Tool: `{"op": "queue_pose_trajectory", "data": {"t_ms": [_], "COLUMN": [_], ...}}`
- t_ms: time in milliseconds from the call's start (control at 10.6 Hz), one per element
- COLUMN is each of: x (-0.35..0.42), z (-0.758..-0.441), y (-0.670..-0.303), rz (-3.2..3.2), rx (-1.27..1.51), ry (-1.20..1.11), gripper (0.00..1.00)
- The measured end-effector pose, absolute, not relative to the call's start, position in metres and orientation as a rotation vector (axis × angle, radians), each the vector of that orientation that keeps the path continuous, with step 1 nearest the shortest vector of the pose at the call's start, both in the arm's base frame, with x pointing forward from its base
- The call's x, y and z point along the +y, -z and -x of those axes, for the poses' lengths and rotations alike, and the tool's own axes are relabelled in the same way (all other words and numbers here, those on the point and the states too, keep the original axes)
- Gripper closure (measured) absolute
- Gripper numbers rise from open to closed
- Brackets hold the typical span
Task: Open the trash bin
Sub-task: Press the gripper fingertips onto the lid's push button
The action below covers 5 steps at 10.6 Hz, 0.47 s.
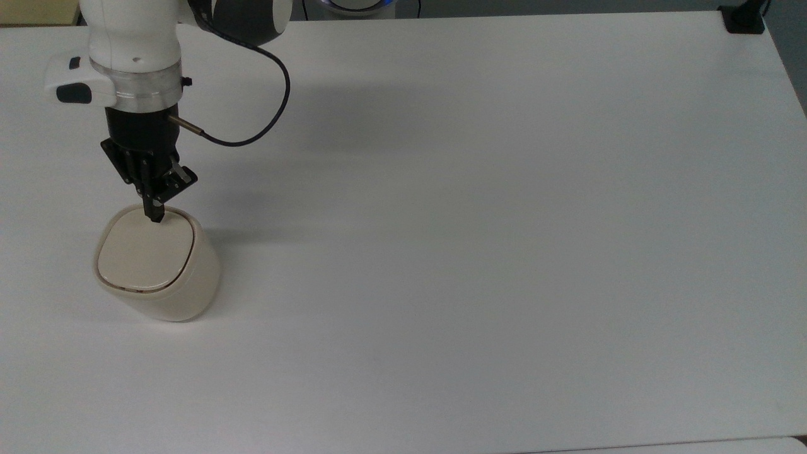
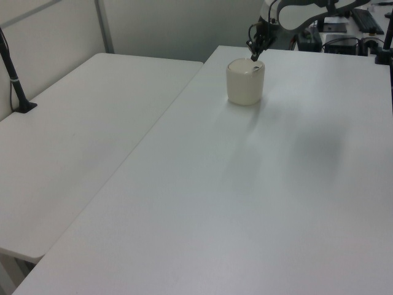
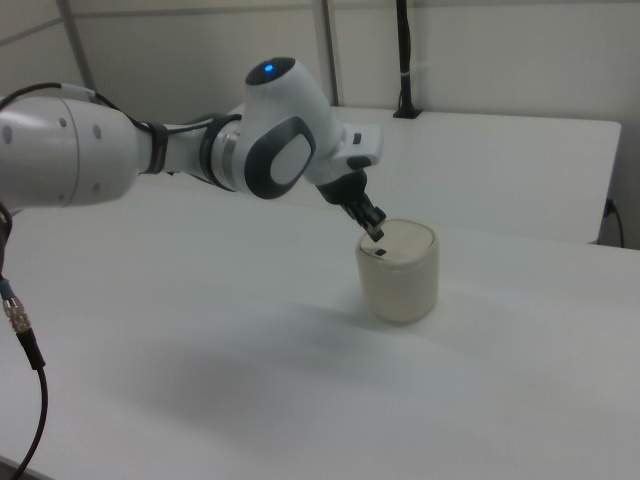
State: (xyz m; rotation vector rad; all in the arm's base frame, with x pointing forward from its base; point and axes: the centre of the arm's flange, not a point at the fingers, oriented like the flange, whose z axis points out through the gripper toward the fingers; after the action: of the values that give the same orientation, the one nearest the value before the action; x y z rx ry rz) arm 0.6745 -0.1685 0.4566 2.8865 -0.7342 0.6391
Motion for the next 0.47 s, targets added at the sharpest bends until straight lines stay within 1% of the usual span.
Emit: {"op": "queue_pose_trajectory", "data": {"t_ms": [190,474], "x": [-0.172,-0.175], "z": [-0.677,-0.678], "y": [-0.439,-0.437], "rz": [-2.886,-2.875], "rx": [-0.737,-0.727], "ry": [-0.604,-0.605], "gripper": [0.99,0.99]}}
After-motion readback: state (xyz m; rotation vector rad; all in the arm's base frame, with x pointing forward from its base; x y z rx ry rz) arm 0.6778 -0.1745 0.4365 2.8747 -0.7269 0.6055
